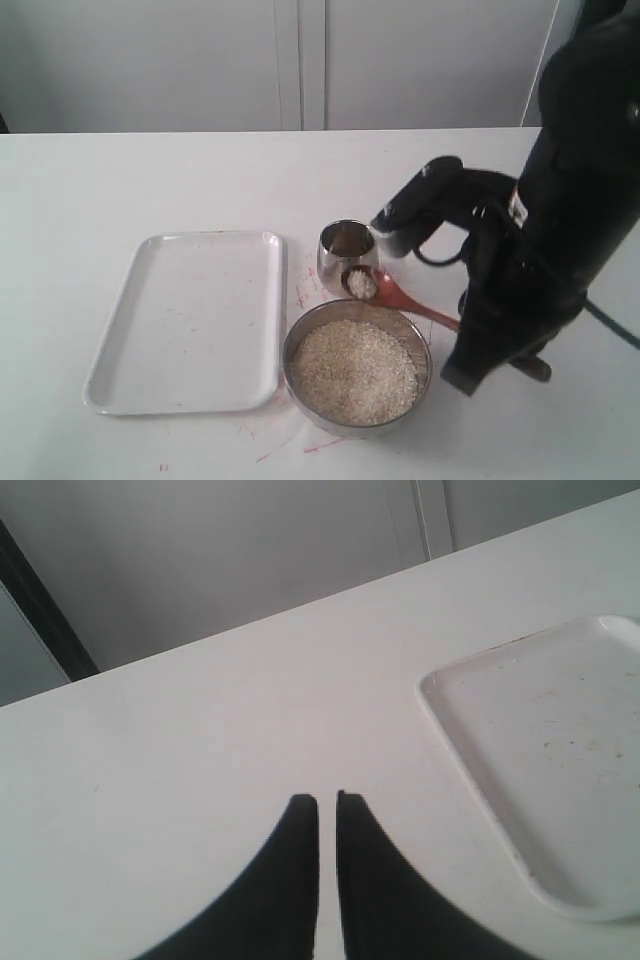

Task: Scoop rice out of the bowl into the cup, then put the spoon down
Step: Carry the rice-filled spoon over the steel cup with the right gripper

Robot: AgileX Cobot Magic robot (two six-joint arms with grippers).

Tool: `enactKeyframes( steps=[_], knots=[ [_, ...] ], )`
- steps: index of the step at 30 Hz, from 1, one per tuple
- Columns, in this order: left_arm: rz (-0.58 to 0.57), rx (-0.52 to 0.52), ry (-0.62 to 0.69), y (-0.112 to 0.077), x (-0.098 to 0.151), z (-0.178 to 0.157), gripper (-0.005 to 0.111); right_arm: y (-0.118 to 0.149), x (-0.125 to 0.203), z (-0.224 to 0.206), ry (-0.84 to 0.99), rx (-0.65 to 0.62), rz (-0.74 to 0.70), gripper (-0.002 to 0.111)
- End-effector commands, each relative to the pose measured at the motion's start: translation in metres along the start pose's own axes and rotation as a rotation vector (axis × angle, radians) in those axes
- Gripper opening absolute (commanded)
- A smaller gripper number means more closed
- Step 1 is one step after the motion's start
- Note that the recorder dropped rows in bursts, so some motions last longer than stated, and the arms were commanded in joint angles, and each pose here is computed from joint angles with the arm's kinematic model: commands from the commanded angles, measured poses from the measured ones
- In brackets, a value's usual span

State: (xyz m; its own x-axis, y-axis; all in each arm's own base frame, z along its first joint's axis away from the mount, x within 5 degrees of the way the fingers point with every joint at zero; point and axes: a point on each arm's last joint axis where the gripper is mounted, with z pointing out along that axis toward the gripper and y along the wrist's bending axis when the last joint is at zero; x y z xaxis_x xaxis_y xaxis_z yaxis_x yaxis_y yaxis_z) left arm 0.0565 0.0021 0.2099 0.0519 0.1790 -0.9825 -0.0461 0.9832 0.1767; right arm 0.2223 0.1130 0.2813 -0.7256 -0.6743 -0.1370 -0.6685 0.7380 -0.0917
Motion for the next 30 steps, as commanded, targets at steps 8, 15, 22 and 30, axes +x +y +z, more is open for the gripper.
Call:
enactKeyframes(
  steps=[8, 15, 22, 30],
  knots=[
    [-0.008, 0.0, -0.006, 0.0, -0.001, 0.0, 0.014, -0.074, -0.035, -0.011, -0.054, -0.013, 0.165, 0.0],
    [-0.008, 0.0, -0.006, 0.0, -0.001, 0.0, 0.014, -0.092, -0.062, 0.012, 0.004, 0.036, 0.132, 0.0],
    [-0.008, 0.0, -0.006, 0.0, -0.001, 0.0, 0.014, -0.078, -0.076, 0.025, 0.091, 0.173, -0.025, 0.0],
    [-0.008, 0.0, -0.006, 0.0, -0.001, 0.0, 0.014, -0.066, -0.087, 0.026, 0.104, 0.298, -0.125, 0.0]
  ],
)
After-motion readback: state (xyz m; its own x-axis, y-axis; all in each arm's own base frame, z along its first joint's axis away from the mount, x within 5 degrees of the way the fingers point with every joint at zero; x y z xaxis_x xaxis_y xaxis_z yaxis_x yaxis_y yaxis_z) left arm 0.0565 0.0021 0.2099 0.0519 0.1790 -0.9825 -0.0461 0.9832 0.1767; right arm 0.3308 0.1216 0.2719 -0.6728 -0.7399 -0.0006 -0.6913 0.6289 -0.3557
